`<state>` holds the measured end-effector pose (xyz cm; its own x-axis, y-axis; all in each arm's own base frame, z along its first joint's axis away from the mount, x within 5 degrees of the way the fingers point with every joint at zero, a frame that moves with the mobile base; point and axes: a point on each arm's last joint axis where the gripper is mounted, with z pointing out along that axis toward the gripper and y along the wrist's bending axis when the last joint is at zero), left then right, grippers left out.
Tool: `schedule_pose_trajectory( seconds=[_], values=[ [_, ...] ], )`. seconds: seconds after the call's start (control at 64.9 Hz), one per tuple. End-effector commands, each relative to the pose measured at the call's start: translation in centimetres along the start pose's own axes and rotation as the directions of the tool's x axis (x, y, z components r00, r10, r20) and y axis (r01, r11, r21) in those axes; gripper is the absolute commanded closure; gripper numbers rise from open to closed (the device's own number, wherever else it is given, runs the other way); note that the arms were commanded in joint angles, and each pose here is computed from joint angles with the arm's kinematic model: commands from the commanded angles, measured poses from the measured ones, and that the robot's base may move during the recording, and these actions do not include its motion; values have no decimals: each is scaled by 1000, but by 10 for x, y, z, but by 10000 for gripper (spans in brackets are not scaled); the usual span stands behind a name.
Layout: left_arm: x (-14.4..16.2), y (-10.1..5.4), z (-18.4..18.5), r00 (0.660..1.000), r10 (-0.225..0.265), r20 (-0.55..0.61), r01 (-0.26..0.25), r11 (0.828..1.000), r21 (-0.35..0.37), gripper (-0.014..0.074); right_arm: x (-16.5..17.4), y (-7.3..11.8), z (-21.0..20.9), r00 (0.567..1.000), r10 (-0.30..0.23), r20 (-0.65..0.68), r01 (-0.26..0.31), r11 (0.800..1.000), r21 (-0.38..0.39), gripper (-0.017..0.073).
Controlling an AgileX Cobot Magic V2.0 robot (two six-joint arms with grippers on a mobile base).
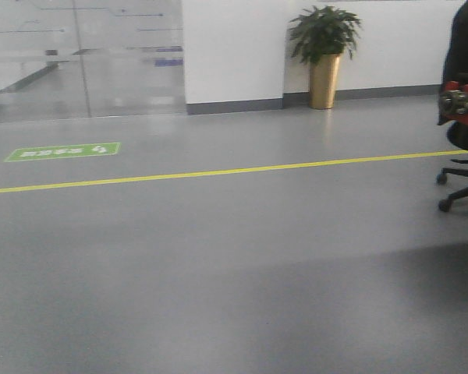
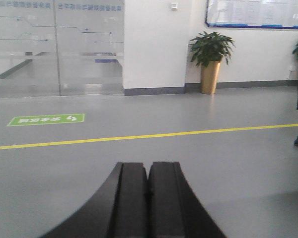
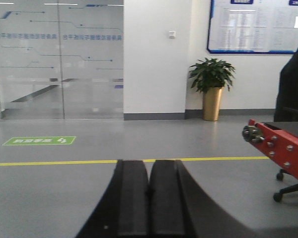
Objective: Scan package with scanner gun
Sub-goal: 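Turn the base toward the red-framed conveyor table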
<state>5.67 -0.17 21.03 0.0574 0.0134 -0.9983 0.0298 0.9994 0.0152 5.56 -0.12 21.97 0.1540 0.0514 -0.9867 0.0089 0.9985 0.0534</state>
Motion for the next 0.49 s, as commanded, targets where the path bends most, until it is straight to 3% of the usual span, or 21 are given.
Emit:
schedule_pose_trajectory(
  seconds=[0.0,0.478],
  values=[
    [-2,0,0,1000,-5,20,5,1000,-1,704,-2,0,0,1000,-4,23,3,1000,6,721],
    [-2,0,0,1000,-5,20,5,1000,-1,704,-2,0,0,1000,-4,23,3,1000,6,721]
  ],
)
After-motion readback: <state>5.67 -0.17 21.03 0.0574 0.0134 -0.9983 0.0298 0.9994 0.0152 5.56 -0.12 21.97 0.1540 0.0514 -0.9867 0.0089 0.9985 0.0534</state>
